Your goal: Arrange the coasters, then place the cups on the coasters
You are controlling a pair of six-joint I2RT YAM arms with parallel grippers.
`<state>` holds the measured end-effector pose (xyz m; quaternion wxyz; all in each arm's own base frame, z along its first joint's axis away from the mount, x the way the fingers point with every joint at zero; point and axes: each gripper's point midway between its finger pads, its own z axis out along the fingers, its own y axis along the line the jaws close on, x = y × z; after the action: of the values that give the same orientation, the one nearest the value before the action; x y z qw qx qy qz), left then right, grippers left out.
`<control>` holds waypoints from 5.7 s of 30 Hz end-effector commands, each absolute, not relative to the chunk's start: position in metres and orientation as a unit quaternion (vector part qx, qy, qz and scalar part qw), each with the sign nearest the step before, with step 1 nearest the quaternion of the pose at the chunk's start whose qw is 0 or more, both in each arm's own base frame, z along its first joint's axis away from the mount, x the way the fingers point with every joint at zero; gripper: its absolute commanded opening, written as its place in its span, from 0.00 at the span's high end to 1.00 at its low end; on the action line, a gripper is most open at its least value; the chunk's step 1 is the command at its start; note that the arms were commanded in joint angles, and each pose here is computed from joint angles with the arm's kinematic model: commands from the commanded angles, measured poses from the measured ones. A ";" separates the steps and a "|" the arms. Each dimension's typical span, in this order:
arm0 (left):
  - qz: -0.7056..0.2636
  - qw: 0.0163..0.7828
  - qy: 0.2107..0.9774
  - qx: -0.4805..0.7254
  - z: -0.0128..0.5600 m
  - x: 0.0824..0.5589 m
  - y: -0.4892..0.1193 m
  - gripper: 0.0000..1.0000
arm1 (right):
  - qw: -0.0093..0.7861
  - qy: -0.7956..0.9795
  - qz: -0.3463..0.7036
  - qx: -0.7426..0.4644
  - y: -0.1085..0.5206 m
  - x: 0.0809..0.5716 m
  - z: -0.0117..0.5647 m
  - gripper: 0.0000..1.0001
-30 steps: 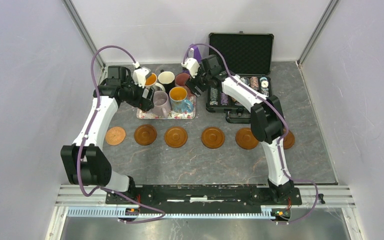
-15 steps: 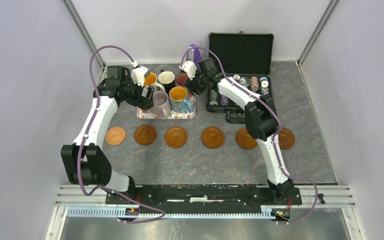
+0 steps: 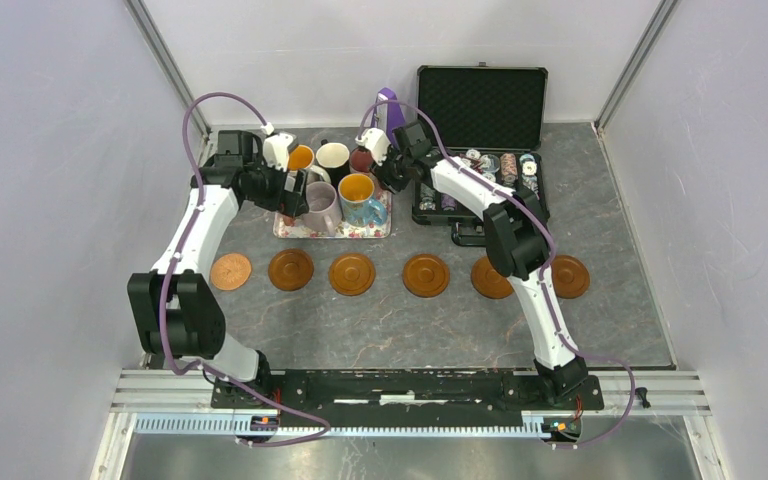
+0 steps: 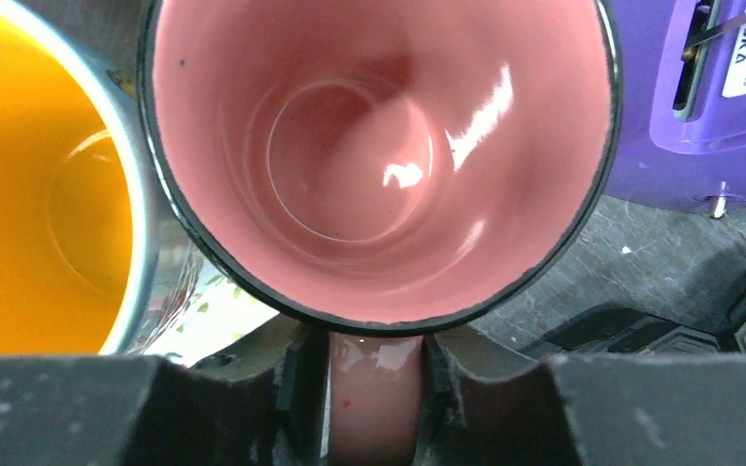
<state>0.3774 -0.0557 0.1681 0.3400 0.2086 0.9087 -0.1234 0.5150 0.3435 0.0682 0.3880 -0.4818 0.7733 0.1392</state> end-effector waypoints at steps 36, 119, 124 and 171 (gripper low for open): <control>-0.133 0.444 0.874 0.148 0.236 0.412 -0.058 0.00 | 0.586 0.661 0.259 -0.392 0.313 0.512 0.277 1.00; -0.077 0.476 0.848 0.221 0.257 0.433 -0.108 0.00 | 0.399 0.860 0.044 -0.315 -0.119 0.225 0.069 0.55; -0.076 0.475 0.848 0.222 0.256 0.434 -0.108 0.00 | 0.385 0.862 0.052 -0.325 -0.122 0.219 0.070 0.49; -0.090 0.412 0.904 0.069 0.245 0.455 -0.050 0.00 | 0.425 0.775 0.092 -0.458 0.161 0.390 0.208 0.04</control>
<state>0.4582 -0.0631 0.2344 0.4067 0.1202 0.9019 -0.0812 0.3561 0.1230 0.1938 0.3993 -0.4806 0.7697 0.1309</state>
